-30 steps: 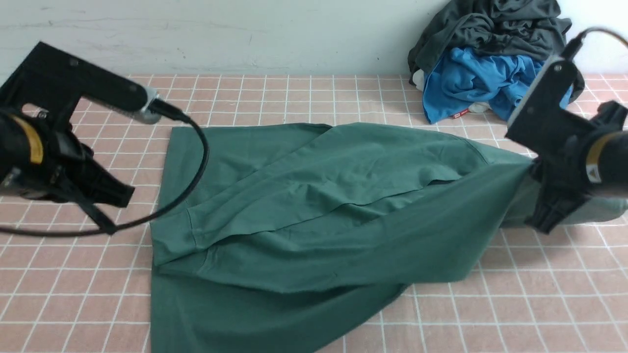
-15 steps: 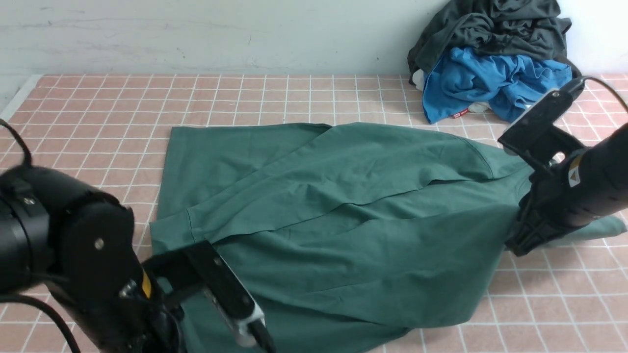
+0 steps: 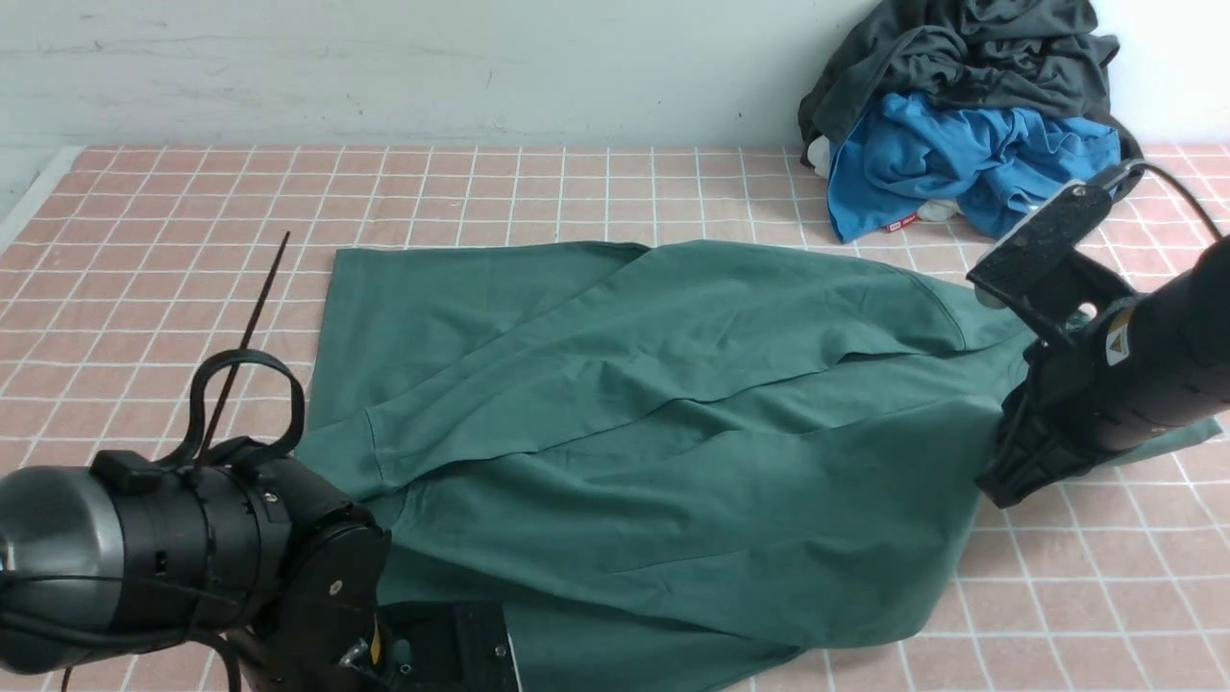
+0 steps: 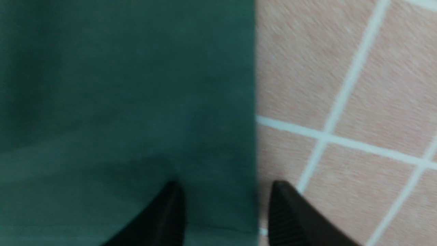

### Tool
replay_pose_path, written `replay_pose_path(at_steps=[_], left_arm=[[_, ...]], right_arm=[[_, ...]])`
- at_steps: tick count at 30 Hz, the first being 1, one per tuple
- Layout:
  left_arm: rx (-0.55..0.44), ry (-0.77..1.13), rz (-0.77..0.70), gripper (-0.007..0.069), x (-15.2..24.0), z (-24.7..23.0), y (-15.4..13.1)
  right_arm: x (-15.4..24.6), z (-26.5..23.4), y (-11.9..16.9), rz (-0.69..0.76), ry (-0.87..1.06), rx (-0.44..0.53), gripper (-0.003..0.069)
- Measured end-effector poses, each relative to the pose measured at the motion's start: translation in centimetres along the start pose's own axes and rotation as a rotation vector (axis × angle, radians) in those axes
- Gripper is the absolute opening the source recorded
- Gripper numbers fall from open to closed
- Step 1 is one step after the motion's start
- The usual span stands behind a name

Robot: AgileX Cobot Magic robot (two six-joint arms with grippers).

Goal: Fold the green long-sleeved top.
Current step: Use both arms simultaneously to clamp the lower edge of the clothing fabric

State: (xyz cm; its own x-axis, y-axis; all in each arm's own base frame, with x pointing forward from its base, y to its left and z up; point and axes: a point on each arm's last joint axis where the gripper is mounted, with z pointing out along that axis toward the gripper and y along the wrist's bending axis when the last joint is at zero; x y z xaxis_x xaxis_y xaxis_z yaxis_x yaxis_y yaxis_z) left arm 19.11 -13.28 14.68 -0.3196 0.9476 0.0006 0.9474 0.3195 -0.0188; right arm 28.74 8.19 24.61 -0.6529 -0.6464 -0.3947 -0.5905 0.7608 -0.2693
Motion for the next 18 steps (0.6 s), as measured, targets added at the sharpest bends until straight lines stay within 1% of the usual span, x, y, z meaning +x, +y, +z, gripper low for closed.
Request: replay_pose_path(at_steps=[1,2,3,5,6,9,10,11,13,16,18], left_arm=[[-0.018,-0.006,-0.001,0.0176,-0.1,0.0,0.2],[-0.023,-0.006,0.003,0.0165,-0.1,0.0,0.2],[-0.036,-0.013,-0.009,0.0086,0.0,-0.2,0.3],[-0.051,-0.021,-0.041,0.0036,0.0,-0.5,0.3],[-0.069,-0.04,-0.085,0.001,0.1,-1.2,0.3],[-0.094,-0.082,-0.201,-0.0005,0.7,-2.9,-0.1],[-0.096,-0.085,-0.209,-0.0005,0.7,-3.1,-0.2],[-0.108,-0.1,-0.261,-0.0005,1.2,-4.2,-0.5],[-0.143,-0.126,-0.311,-0.0005,2.0,-6.1,-0.8],[-0.201,-0.166,-0.409,-0.0005,3.2,-8.9,-0.6],[-0.29,-0.241,-0.54,-0.0004,4.6,-12.1,0.7]], right_arm=[[0.0,0.0,0.0,-0.007,0.002,-0.001,0.0003],[0.0,0.0,0.0,-0.008,0.001,0.0,0.0003],[0.1,0.0,0.0,-0.012,0.007,-0.003,0.0003],[0.1,0.0,0.0,-0.015,0.011,-0.004,0.0003],[0.1,0.0,0.0,-0.018,0.013,-0.005,0.0003],[0.2,0.0,0.1,-0.018,0.02,-0.007,0.0003],[0.2,0.0,0.1,-0.018,0.02,-0.007,0.0003],[0.3,0.0,0.1,-0.019,0.034,-0.013,0.0003],[0.5,-0.1,0.2,-0.021,0.063,-0.024,0.0003],[0.9,-0.1,0.3,-0.035,0.109,-0.041,0.0003],[1.2,-0.2,0.4,-0.067,0.134,-0.053,0.0003]])
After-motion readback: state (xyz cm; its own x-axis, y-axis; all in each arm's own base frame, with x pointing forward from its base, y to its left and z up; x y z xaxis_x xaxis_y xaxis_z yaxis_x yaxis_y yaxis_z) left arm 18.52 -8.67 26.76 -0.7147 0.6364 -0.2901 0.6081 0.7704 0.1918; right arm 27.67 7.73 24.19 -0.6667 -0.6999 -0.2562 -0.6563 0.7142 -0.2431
